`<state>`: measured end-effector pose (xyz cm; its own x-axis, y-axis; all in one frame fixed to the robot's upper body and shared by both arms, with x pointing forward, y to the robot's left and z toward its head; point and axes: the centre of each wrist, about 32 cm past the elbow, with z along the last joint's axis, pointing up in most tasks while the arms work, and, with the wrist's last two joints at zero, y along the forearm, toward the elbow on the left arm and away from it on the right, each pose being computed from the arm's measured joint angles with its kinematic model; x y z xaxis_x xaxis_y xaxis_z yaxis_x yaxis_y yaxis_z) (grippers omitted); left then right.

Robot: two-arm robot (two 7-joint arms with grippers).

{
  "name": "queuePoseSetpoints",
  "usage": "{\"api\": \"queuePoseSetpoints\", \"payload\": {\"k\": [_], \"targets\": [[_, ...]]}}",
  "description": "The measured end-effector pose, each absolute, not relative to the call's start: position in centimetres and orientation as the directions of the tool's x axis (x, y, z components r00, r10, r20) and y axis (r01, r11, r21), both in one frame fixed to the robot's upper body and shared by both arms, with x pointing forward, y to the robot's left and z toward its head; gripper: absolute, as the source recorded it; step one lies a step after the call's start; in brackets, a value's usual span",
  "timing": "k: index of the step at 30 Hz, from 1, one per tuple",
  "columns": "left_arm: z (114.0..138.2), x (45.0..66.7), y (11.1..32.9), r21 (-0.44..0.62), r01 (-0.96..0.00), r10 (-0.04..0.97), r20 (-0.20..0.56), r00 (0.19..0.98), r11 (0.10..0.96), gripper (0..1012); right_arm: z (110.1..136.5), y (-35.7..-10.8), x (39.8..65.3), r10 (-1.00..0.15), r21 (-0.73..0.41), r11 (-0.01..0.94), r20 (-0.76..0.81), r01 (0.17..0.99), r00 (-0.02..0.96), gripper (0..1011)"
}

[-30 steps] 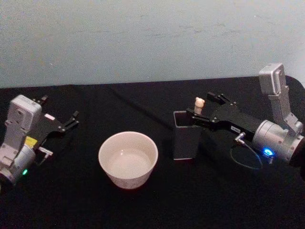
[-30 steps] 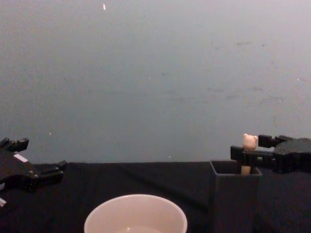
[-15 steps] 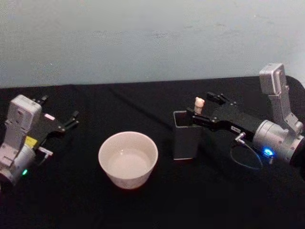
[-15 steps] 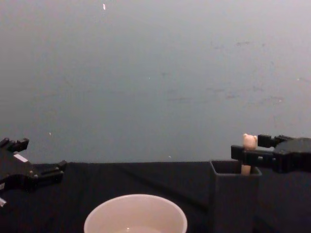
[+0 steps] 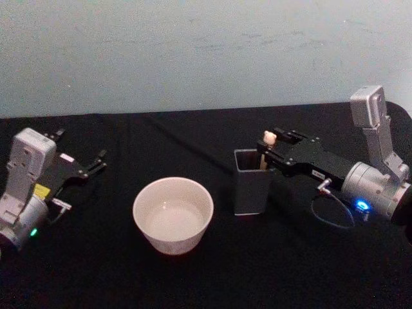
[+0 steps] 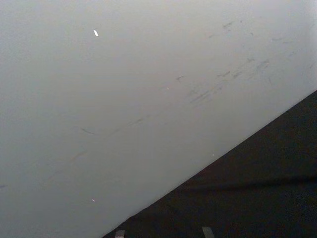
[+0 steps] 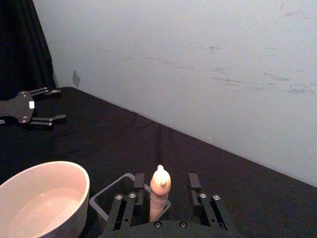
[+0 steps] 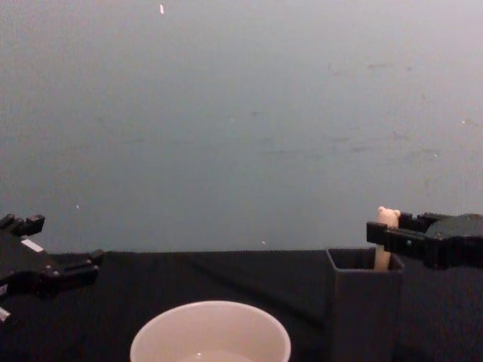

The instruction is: Pick up the stirring spoon with one hand, stir inside the cup, then place it back in its original position.

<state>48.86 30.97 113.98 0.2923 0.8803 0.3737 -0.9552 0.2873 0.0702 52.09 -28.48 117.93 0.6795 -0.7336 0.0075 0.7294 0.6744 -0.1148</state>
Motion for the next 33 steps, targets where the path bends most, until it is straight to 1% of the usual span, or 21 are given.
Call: {"api": "queuePoseSetpoints", "payload": {"k": [1,2,3,5,7,10,13,33], "targets": [[113.98,48.86,30.97,0.070,-0.955,0.880,0.374,0.292,0.287,1001,117.93,-28.48,52.09,-0.734,-0.115,0.674,0.007,0.729,0.680,548],[113.98,48.86,30.97,0.070,-0.955,0.880,0.374,0.292,0.287,1001,117.93,-28.48,52.09,-0.734,-0.115,0.674,0.007,0.729,0.680,487],[113.98,48.86,30.97,0.070,-0.955,0.880,0.374,0.292,0.287,1001,117.92,-28.48,52.09,-0.734,-0.115,0.674,0.007,0.729,0.680,471],[113.98,48.86,30.97,0.070,-0.955,0.880,0.374,0.292,0.287,1001,117.92,-28.48,52.09,-0.734,-0.115,0.674,0.007,0.729,0.680,383],[113.98,48.86,30.97,0.070,-0.955,0.880,0.374,0.292,0.287,1001,117.93,-28.48,52.09,-0.734,-0.115,0.674,0.008,0.729,0.679,343],[113.98,48.86,30.97,0.070,-0.955,0.880,0.374,0.292,0.287,1001,117.92,-28.48,52.09,-0.734,-0.115,0.674,0.007,0.729,0.679,228],[113.98,48.86,30.97,0.070,-0.955,0.880,0.374,0.292,0.287,1001,117.93,-28.48,52.09,-0.734,-0.115,0.674,0.008,0.729,0.679,212],[113.98,48.86,30.96,0.070,-0.955,0.880,0.374,0.292,0.287,1001,117.92,-28.48,52.09,-0.734,-0.115,0.674,0.007,0.729,0.679,212]]}}
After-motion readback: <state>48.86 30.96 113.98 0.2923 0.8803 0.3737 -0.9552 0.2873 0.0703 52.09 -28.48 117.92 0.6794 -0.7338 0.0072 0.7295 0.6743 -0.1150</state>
